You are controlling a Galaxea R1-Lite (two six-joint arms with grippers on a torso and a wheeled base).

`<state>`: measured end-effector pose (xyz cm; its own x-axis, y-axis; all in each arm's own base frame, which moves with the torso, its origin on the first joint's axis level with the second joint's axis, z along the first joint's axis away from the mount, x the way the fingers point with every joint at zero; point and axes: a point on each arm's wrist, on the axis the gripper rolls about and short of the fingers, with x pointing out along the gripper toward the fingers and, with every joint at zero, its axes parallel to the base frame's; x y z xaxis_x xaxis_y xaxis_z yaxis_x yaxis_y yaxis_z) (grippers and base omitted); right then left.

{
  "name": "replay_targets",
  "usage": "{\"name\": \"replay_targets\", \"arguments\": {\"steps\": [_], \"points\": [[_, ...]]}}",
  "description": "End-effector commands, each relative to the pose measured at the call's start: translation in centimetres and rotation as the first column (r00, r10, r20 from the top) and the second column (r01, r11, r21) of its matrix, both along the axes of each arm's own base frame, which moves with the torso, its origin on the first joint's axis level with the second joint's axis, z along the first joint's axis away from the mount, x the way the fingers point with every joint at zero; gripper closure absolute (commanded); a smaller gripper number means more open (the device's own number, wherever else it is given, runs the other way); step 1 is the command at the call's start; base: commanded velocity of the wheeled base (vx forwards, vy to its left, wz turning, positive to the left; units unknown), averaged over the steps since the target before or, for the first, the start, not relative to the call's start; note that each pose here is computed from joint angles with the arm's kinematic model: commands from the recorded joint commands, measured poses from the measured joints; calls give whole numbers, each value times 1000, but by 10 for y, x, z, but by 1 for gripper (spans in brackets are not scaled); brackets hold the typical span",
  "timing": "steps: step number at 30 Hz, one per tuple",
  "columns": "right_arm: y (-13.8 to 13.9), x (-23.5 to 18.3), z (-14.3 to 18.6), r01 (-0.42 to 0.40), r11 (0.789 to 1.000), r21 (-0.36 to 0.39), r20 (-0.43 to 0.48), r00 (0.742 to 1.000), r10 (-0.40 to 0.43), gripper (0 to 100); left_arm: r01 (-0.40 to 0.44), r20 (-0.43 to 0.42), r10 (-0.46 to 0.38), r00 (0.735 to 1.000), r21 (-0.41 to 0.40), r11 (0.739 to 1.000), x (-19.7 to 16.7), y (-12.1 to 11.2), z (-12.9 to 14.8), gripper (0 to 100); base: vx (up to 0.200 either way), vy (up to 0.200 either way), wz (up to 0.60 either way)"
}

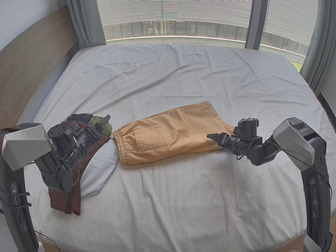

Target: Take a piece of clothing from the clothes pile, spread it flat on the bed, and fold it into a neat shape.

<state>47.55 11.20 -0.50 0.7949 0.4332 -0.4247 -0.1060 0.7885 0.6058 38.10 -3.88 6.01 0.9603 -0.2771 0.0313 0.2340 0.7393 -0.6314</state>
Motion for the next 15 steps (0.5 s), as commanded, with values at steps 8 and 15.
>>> {"name": "replay_targets", "arguments": {"steps": [8,15], "points": [[37,11,-16,-23,996,81,1,1000,23,0,-2,-1,2,1000,0,1000,0,1,-1,0,0,0,0],[39,13,-21,-22,996,85,5,1000,22,0,-2,-3,2,1000,0,1000,1,1,-1,0,0,0,0]]}}
